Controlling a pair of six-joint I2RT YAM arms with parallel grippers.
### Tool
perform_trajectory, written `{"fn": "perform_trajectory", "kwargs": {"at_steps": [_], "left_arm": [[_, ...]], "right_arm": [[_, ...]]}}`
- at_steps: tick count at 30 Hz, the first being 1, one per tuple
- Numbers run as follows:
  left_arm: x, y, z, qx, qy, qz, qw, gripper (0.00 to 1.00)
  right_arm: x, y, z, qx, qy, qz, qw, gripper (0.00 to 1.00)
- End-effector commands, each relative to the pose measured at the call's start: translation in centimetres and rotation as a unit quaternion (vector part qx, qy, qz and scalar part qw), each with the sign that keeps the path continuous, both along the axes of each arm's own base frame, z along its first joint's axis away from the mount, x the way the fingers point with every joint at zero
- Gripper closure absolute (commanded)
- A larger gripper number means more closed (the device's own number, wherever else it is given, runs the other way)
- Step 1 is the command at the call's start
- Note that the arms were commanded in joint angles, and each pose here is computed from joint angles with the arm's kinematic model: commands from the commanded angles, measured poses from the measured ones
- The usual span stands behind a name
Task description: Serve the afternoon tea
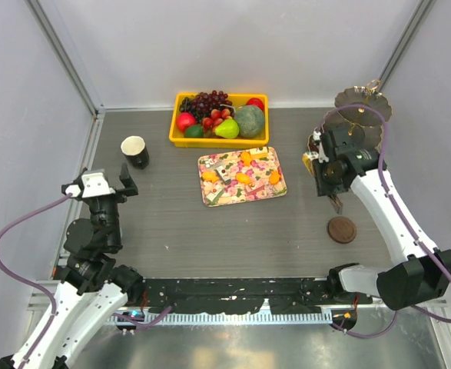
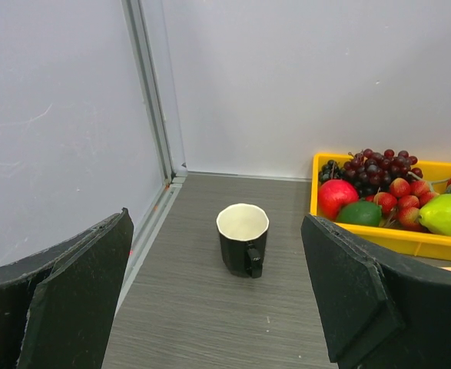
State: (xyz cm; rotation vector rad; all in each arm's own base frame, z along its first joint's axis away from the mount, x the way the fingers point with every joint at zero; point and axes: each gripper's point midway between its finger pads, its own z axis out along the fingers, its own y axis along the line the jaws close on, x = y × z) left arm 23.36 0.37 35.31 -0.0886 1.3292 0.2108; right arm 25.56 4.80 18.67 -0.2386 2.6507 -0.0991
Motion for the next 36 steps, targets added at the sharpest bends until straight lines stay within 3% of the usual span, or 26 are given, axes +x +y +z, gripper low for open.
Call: {"fn": "perform_trajectory", "kwargs": {"at_steps": [1, 18, 23, 36], "left_arm": [[-0.6, 0.5, 1.4, -0.023, -0.032, 0.005, 0.999, 0.01], [-1.3, 0.5, 1.8, -0.030, -0.051, -0.003, 0.998, 0.01], [-1.3, 0.4, 1.9, -0.029, -0.052, -0.007, 0.998, 0.01], [-0.9, 0.1, 1.4, -0.018, -0.043, -0.005, 0.999, 0.01]], "right_arm": [[-1.7, -2.6, 0.2, 0.022, 0.009, -0.075, 0.997, 0.71], [-0.4, -11.4, -2.4, -0.014, 0.023, -0.257, 0.966, 0.71], [2.9, -13.8, -1.8, -0.007, -0.040, -0.290, 0.956, 0.72], [10.0, -16.2, -6.3, 0.034, -0.080, -0.224, 0.971, 0.75]]}}
